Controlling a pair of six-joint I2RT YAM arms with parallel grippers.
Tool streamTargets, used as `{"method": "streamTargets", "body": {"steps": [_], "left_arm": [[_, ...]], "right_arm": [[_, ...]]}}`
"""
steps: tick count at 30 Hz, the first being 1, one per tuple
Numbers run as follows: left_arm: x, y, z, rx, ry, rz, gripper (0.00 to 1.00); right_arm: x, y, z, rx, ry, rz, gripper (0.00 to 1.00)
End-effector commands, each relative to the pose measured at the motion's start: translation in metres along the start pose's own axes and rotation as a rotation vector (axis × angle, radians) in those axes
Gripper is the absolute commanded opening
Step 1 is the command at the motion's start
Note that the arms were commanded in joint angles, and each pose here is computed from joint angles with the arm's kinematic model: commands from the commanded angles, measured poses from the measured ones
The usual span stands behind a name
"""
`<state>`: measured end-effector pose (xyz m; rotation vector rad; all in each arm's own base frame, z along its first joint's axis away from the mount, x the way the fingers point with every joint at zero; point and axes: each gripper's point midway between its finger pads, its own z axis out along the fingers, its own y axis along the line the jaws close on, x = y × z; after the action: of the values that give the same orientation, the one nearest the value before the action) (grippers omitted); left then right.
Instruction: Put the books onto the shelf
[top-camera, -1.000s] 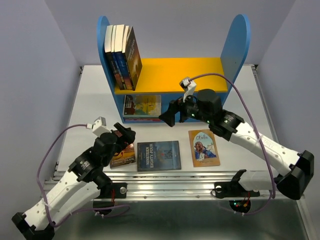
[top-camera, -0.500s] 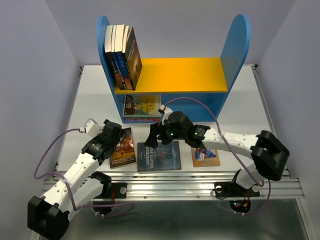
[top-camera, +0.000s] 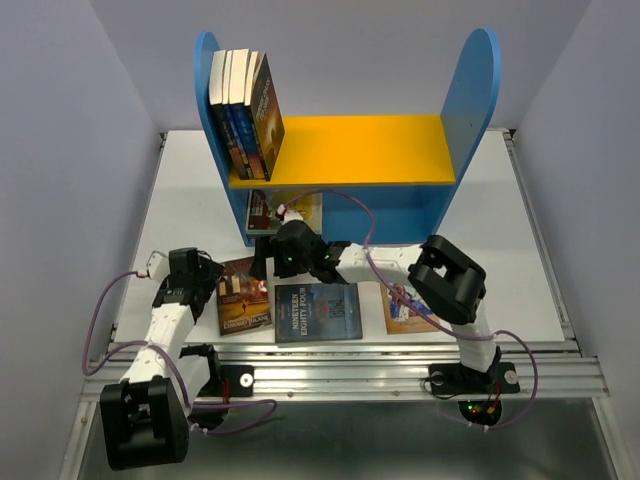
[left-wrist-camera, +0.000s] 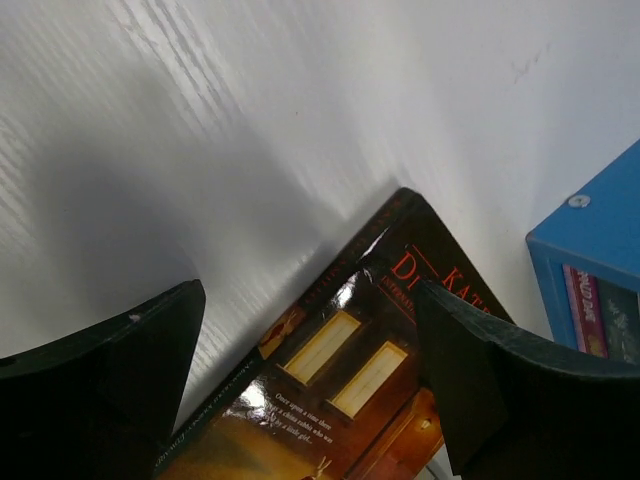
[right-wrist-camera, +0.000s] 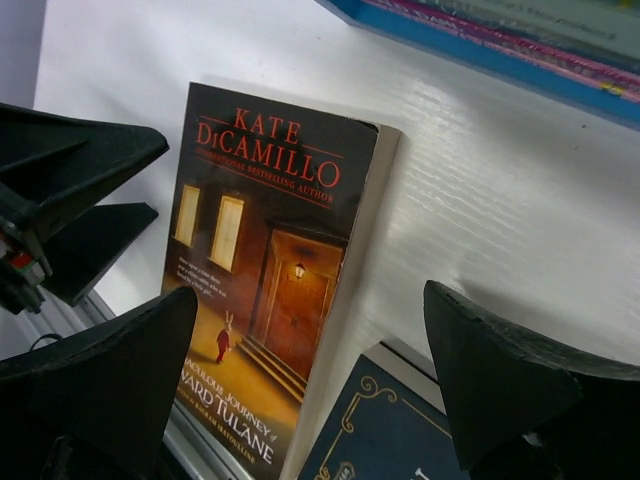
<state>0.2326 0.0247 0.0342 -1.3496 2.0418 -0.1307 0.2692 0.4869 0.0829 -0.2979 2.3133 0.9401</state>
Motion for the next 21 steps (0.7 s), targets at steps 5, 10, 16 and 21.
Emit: {"method": "streamTargets", "body": {"steps": [5, 10, 16, 21], "left_arm": [[0.012, -0.02, 0.002, 0.146, 0.057, 0.056, 0.73], [0.014, -0.021, 0.0, 0.154, 0.065, 0.049, 0.57], [0.018, -0.023, 0.001, 0.155, 0.092, 0.057, 0.36], [0.019, -0.022, 0.001, 0.158, 0.094, 0.054, 0.33]], "right_arm": [[0.003, 0.022, 0.028, 0.015, -0.002, 0.031, 1.0], [0.023, 0.028, 0.036, 0.046, 0.031, 0.046, 0.97], [0.036, 0.035, 0.042, 0.028, 0.08, 0.08, 0.86], [0.014, 0.069, 0.032, -0.068, 0.034, 0.059, 0.73]]}}
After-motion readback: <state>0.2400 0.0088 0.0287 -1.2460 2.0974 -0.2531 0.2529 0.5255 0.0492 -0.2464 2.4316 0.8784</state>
